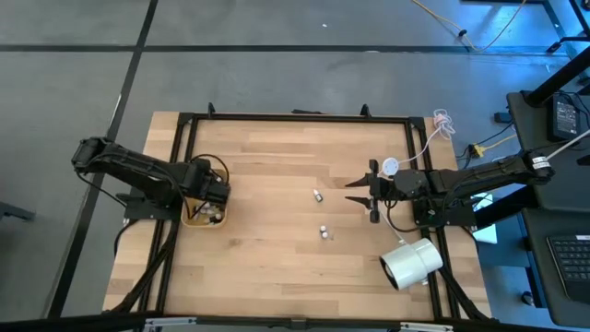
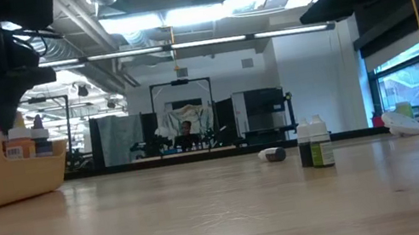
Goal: Pick & Place food coloring
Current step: Put the large pink food coloring bottle into the yellow bin, then put the small purple food coloring bottle into the yellow bin
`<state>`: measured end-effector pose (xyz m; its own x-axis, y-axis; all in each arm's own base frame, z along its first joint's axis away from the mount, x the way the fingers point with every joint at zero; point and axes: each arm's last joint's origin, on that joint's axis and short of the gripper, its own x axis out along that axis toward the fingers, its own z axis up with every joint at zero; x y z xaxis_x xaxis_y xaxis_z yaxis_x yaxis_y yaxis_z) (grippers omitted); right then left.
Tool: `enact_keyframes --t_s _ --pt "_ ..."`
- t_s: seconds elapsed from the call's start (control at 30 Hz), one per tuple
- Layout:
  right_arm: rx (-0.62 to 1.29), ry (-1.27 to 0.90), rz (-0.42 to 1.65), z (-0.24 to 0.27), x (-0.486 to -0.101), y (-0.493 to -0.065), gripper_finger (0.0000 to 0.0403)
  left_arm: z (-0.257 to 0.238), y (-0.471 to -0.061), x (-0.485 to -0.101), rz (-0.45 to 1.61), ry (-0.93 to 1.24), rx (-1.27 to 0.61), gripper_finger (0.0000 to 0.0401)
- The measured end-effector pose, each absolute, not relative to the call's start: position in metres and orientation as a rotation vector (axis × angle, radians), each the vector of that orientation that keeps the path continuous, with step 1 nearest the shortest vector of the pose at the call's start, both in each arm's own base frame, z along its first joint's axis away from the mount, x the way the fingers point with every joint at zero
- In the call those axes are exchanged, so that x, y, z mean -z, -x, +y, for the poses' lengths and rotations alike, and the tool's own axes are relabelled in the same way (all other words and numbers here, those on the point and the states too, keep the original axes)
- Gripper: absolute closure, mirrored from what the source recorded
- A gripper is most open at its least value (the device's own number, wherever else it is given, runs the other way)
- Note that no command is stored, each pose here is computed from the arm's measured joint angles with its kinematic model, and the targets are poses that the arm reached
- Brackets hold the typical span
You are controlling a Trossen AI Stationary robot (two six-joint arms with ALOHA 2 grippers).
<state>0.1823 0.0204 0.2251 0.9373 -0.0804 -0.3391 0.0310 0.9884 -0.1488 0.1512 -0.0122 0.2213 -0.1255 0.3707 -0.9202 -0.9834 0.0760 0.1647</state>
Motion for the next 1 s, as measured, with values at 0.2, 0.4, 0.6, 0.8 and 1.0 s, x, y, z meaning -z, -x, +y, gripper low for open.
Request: enact_keyframes --t_s 0.2,0.4,0.6,0.8,1.0 --pt "0.057 0.143 0.352 0.02 -0.225 -0.182 0.024 -0.013 -0.149 -0.225 1.134 0.769 -1.38 0.0259" --pt "0.058 0.14 0.352 0.02 -0.225 -0.182 0.024 -0.011 -0.146 -0.246 1.143 0.71 -1.426 0.0257" --pt "0.06 0.126 0.354 0.021 -0.224 -0.184 0.024 -0.016 -0.159 -0.271 0.973 0.627 -1.294 0.026" --pt "0.055 0.154 0.358 0.023 -0.214 -0.201 0.024 -0.045 -0.186 -0.279 0.643 0.455 -0.993 0.0259" --pt "0.07 0.153 0.482 0.023 -0.189 -0.227 0.024 -0.083 -0.207 -0.285 0.367 0.315 -0.828 0.0262"
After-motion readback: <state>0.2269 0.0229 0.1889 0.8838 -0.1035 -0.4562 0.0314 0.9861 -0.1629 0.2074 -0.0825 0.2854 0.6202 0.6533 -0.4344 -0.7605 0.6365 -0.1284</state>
